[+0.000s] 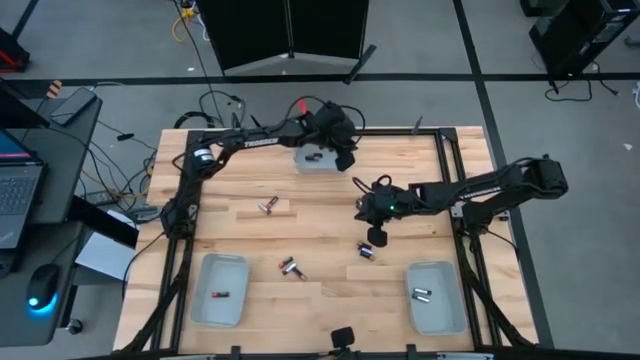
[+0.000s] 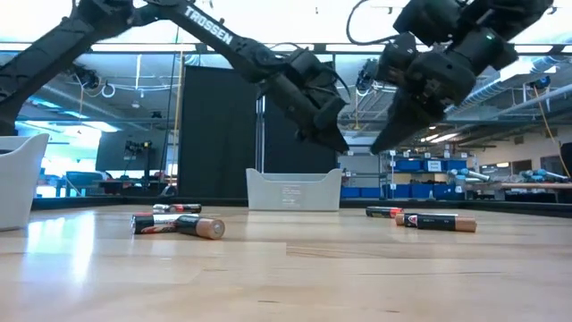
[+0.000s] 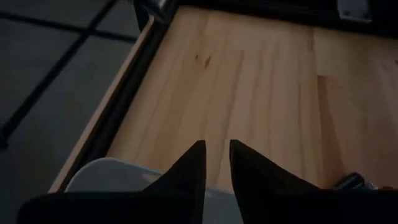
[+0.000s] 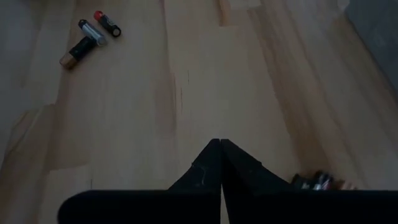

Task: Sort batteries
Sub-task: Put the red battery into the bottom left gray bin

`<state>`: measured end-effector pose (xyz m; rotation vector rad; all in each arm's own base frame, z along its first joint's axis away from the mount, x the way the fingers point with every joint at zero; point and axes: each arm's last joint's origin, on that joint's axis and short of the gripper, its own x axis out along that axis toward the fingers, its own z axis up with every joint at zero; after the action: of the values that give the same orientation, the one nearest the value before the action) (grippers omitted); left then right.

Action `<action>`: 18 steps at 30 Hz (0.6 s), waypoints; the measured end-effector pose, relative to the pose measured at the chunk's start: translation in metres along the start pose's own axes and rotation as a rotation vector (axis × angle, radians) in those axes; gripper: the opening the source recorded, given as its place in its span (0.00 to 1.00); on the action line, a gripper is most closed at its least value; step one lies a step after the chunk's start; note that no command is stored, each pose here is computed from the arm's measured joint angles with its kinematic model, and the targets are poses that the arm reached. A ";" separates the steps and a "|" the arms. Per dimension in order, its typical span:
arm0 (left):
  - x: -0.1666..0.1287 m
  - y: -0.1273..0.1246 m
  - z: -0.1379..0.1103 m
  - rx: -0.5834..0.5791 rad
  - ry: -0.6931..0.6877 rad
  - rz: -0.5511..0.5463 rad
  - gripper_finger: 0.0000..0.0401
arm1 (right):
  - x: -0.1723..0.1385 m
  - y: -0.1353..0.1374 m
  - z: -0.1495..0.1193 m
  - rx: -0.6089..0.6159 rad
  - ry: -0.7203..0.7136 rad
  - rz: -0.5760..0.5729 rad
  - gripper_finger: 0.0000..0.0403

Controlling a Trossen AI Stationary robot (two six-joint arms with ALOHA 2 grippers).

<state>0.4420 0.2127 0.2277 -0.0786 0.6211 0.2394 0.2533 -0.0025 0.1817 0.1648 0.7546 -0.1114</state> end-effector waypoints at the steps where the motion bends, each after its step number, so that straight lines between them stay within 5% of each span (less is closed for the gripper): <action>1: -0.003 -0.002 -0.002 0.008 -0.028 0.004 0.19 | -0.001 0.001 -0.003 0.015 -0.007 -0.001 0.03; 7: -0.048 -0.019 -0.022 0.039 -0.210 0.023 0.19 | -0.009 0.008 -0.017 0.130 0.016 -0.042 0.04; 18: -0.136 -0.064 -0.095 0.042 -0.422 0.103 0.19 | 0.002 0.007 -0.033 0.262 0.113 -0.234 0.18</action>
<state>0.2970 0.1100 0.2302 0.0449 0.2102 0.3317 0.2336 0.0103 0.1576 0.3337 0.8691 -0.4268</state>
